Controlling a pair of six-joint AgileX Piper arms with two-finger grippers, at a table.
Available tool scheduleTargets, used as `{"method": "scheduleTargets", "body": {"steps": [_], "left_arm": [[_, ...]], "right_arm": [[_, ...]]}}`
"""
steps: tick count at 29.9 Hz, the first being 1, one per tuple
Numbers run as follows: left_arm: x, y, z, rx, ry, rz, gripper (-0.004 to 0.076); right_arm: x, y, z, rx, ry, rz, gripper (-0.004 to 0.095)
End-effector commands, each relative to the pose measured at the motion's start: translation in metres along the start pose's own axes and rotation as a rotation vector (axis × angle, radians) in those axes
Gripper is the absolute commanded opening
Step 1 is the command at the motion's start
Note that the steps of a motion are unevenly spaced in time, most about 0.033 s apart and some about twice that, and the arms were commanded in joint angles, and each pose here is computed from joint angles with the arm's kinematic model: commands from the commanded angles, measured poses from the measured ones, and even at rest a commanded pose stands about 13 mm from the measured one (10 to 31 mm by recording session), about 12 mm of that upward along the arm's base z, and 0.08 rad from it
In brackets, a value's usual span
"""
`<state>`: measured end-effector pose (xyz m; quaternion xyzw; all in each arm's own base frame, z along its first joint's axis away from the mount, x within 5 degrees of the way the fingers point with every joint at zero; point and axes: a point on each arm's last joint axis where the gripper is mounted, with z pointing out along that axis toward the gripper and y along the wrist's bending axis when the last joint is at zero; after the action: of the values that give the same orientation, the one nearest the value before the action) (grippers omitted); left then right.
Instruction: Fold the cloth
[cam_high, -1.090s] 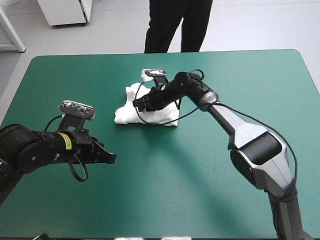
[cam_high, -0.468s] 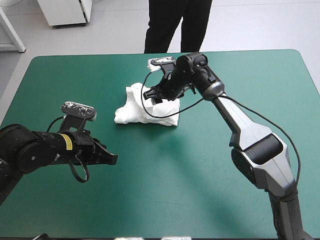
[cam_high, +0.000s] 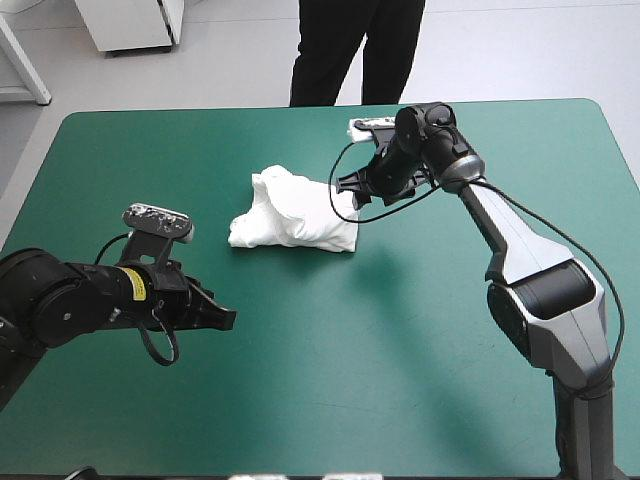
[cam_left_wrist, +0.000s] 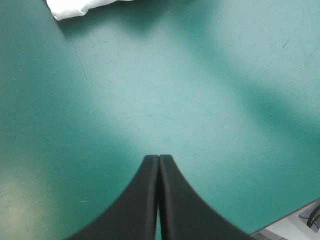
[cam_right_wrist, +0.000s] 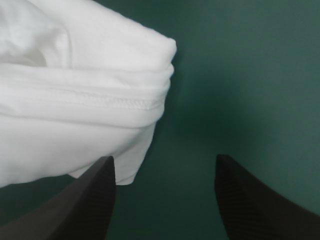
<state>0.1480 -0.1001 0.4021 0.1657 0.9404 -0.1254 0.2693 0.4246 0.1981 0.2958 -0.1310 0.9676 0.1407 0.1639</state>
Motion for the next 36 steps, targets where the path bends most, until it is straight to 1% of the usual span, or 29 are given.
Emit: {"method": "scheduleTargets", "body": {"steps": [1,5,12,18,22,25,28,31,33,36], "left_arm": [[-0.001,-0.002,-0.011,0.021,-0.032,-0.007,-0.0010],[-0.002,-0.002,-0.011,0.024,-0.044,-0.007,-0.0010],[-0.002,-0.003,-0.011,0.028,-0.044,-0.008,-0.0010],[-0.002,-0.003,-0.011,0.027,-0.046,-0.007,-0.0010],[-0.002,-0.002,-0.011,0.021,-0.047,-0.006,-0.0010],[-0.002,-0.002,-0.011,0.020,-0.050,-0.005,-0.0010],[-0.002,-0.002,-0.011,0.018,-0.050,-0.004,-0.0010],[-0.002,-0.002,-0.011,0.019,-0.052,-0.004,-0.0010],[-0.002,-0.002,-0.011,0.019,-0.052,-0.004,-0.0010],[-0.002,-0.003,-0.011,0.027,-0.047,-0.018,-0.0010]], "right_arm": [[-0.001,0.005,-0.025,-0.073,-0.088,-0.014,0.0549],[-0.001,0.007,-0.014,-0.124,-0.092,-0.007,0.0549],[-0.003,0.007,0.006,-0.128,-0.077,0.000,0.0549],[-0.002,0.007,0.032,-0.184,-0.033,0.026,0.0475],[-0.001,0.008,0.046,-0.217,-0.011,0.031,0.0402],[0.000,0.008,0.051,-0.216,-0.002,0.033,0.0311],[0.001,0.007,0.054,-0.196,0.003,0.020,0.0187],[0.003,0.002,0.056,-0.142,0.024,-0.001,-0.0016],[0.004,-0.002,0.057,-0.103,0.037,-0.022,-0.0014],[0.004,-0.009,0.057,-0.055,0.046,-0.017,-0.0018]]}}
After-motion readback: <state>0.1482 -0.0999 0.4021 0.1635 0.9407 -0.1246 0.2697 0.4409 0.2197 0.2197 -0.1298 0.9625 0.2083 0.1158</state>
